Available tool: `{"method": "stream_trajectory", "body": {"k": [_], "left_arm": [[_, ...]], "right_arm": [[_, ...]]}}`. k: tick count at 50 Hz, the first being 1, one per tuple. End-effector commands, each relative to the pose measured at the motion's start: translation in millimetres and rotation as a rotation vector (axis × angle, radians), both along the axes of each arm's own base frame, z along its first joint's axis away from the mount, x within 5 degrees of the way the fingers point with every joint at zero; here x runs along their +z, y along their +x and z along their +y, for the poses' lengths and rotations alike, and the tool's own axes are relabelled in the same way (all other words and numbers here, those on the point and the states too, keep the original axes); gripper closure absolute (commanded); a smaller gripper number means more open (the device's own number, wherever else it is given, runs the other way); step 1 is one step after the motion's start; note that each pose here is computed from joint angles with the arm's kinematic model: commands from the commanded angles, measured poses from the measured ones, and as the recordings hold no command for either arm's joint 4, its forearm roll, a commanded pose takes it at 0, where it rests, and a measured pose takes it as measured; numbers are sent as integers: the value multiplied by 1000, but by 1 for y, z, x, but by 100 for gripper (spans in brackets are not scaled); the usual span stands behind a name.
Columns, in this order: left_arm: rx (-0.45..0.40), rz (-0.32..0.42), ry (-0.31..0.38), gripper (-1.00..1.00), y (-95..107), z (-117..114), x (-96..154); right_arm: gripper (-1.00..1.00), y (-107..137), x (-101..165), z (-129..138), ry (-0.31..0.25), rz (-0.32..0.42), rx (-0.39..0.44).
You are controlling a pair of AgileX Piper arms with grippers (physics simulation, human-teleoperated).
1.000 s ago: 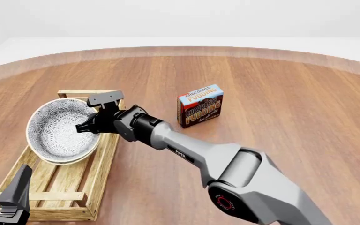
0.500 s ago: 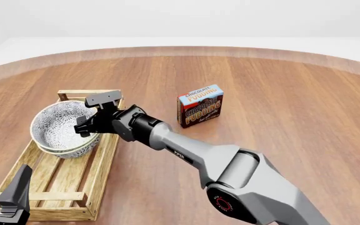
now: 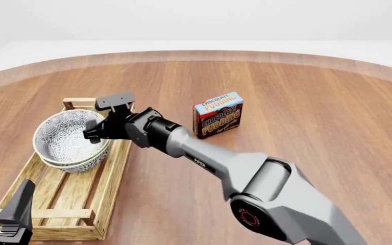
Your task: Stack the left bowl on the right bowl and place them in the tray.
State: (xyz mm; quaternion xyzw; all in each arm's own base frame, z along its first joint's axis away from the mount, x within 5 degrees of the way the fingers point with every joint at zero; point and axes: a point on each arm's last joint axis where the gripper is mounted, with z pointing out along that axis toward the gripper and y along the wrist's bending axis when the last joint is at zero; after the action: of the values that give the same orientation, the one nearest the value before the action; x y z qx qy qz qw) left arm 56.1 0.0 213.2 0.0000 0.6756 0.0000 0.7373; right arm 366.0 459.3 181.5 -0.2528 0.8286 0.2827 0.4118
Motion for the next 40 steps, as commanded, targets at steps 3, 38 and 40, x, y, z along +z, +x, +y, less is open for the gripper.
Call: {"method": "stream_trajectory", "body": {"k": [3,38,40], "left_arm": [[0,0,0,-100,0,0,0],[0,0,0,-100,0,0,0],[0,0,0,-100,0,0,0]], "right_arm": [[-100,1,21,-9,4,-13,-6],[-100,-37,158,-77,63,-219,22],[-100,-41,163,-81,70,-230,24]]}}
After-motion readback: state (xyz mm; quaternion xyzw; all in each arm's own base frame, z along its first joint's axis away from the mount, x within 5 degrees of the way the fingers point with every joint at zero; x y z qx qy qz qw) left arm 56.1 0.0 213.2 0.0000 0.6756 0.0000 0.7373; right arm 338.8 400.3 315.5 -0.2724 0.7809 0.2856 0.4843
